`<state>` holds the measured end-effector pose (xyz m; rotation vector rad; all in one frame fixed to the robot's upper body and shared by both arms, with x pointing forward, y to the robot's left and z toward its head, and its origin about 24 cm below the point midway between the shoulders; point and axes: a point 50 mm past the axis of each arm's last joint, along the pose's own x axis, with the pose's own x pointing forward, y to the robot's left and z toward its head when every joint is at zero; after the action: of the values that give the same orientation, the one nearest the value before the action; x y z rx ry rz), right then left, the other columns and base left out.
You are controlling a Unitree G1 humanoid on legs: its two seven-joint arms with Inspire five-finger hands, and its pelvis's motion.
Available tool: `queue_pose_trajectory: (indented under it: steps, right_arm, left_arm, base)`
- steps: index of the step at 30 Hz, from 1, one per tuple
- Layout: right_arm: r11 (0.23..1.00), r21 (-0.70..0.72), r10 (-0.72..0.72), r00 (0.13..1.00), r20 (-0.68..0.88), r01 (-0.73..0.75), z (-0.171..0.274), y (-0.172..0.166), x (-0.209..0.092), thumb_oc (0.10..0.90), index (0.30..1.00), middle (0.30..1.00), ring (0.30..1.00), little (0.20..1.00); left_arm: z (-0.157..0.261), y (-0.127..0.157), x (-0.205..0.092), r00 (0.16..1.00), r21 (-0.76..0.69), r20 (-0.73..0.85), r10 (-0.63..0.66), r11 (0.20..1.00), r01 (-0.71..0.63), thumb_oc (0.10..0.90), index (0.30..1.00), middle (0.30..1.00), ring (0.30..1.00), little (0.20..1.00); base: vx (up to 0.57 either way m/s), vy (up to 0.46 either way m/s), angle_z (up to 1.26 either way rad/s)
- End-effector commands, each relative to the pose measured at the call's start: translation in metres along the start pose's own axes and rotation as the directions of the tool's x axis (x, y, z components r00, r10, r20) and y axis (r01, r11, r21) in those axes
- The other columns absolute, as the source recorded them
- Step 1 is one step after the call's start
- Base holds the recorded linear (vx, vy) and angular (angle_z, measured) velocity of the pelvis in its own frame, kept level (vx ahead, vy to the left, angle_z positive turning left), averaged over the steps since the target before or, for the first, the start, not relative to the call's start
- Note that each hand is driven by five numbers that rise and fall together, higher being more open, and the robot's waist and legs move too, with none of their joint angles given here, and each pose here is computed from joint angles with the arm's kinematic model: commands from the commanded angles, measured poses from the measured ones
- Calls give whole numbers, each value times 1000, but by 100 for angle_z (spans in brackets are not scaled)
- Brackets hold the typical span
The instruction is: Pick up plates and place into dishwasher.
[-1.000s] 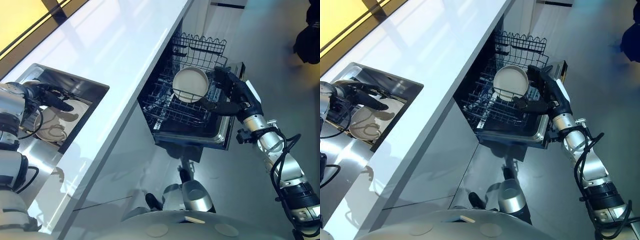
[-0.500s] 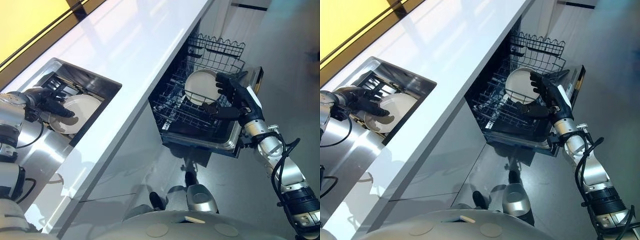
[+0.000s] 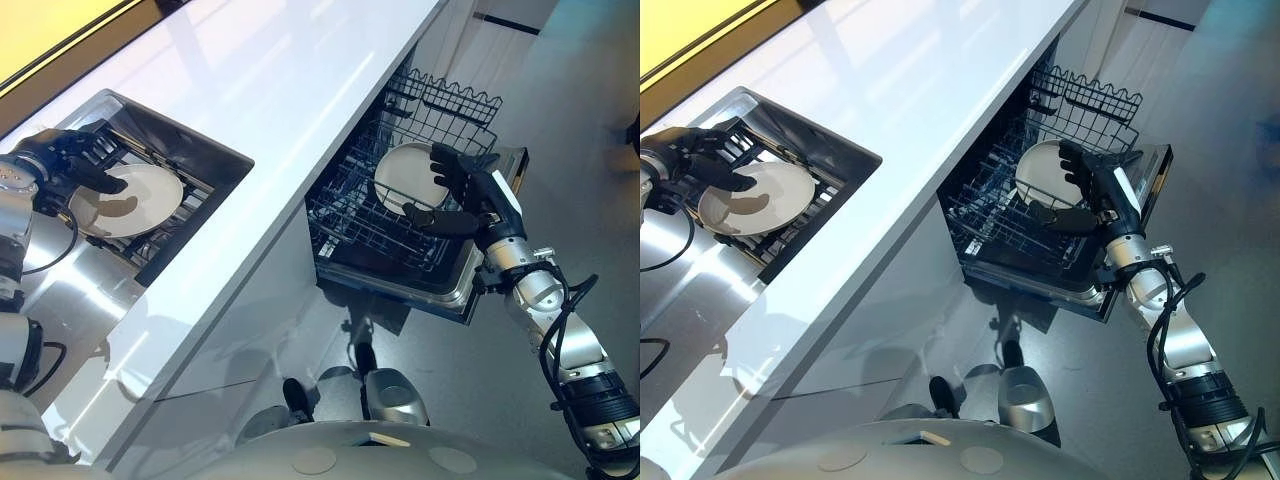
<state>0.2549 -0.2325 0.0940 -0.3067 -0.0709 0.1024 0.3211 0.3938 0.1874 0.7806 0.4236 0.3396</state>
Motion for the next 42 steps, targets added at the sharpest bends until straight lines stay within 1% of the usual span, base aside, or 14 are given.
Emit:
queue_pose_trajectory:
  steps: [1, 7, 13, 19, 27, 29, 31, 34, 37, 38, 39, 40, 41, 42]
  right_arm:
    - [1000, -2, -19, 965, 263, 20, 53, -6, 20, 800, 900, 900, 900, 900]
    - [1000, -1, -14, 970, 245, 14, 50, -5, 21, 800, 900, 900, 900, 900]
    - [1000, -20, -1, 973, 229, 6, 50, -4, 22, 800, 900, 900, 900, 900]
    - [999, -50, 16, 974, 225, -5, 51, -5, 22, 800, 900, 900, 900, 900]
    - [996, -93, 37, 969, 244, -15, 63, -10, 25, 800, 900, 900, 900, 900]
    - [995, -98, 39, 969, 245, -15, 64, -10, 26, 800, 900, 900, 900, 900]
    - [994, -111, 42, 968, 248, -15, 66, -13, 26, 800, 900, 900, 900, 900]
    - [993, -117, 42, 967, 250, -13, 67, -14, 25, 800, 900, 900, 900, 900]
    - [993, -118, 43, 967, 253, -14, 65, -14, 24, 800, 900, 900, 900, 900]
    - [993, -119, 45, 967, 253, -15, 65, -14, 24, 800, 900, 900, 900, 900]
    - [993, -118, 45, 967, 251, -16, 64, -14, 23, 800, 900, 900, 900, 900]
    - [993, -115, 43, 967, 249, -14, 62, -13, 22, 800, 900, 900, 900, 900]
    - [994, -111, 43, 968, 248, -15, 61, -11, 21, 800, 900, 900, 900, 900]
    - [994, -107, 42, 968, 247, -16, 59, -10, 21, 800, 900, 900, 900, 900]
  left_arm:
    - [50, 66, -21, 936, -59, 219, 276, 961, -269, 800, 900, 900, 900, 900]
    - [42, 50, -16, 949, -51, 204, 241, 970, -236, 800, 900, 900, 900, 900]
    - [28, 40, -11, 978, 33, 117, 174, 983, -179, 800, 900, 900, 900, 900]
    - [14, 43, -9, 988, 118, 19, 155, 981, -156, 800, 900, 900, 900, 900]
    - [-11, 47, -8, 977, 218, -201, 74, 976, -29, 800, 900, 900, 900, 900]
    - [-14, 50, -9, 970, 252, -226, 85, 967, -26, 800, 900, 900, 900, 900]
    - [-16, 60, -11, 957, 320, -271, 100, 947, -9, 800, 900, 900, 900, 900]
    - [-17, 64, -13, 952, 318, -297, 77, 948, 22, 800, 900, 900, 900, 900]
    - [-18, 60, -12, 952, 242, -305, 17, 968, 61, 800, 900, 900, 900, 900]
    - [-19, 56, -12, 953, 170, -301, -31, 982, 86, 800, 900, 900, 900, 900]
    - [-21, 51, -11, 954, 101, -290, -75, 989, 108, 657, 778, 778, 778, 757]
    - [-22, 43, -9, 956, 13, -266, -127, 991, 135, 270, 446, 446, 446, 370]
    - [-21, 31, -7, 953, -83, -232, -194, 980, 179, 100, 300, 300, 300, 200]
    - [-20, 21, -5, 947, -158, -196, -253, 962, 225, 100, 300, 300, 300, 200]
  base:
    - [0, 0, 0]
    - [10, 3, 0]
    - [35, 37, 0]
    - [32, 72, -2]
    - [-11, 74, -8]
    - [-13, 64, -21]
    - [-27, 59, -14]
    - [-19, 25, -12]
    - [-6, 4, -2]
    - [0, 0, 0]
    - [0, 0, 0]
    - [-7, -36, 0]
    - [-14, -50, 2]
    - [-21, -55, 3]
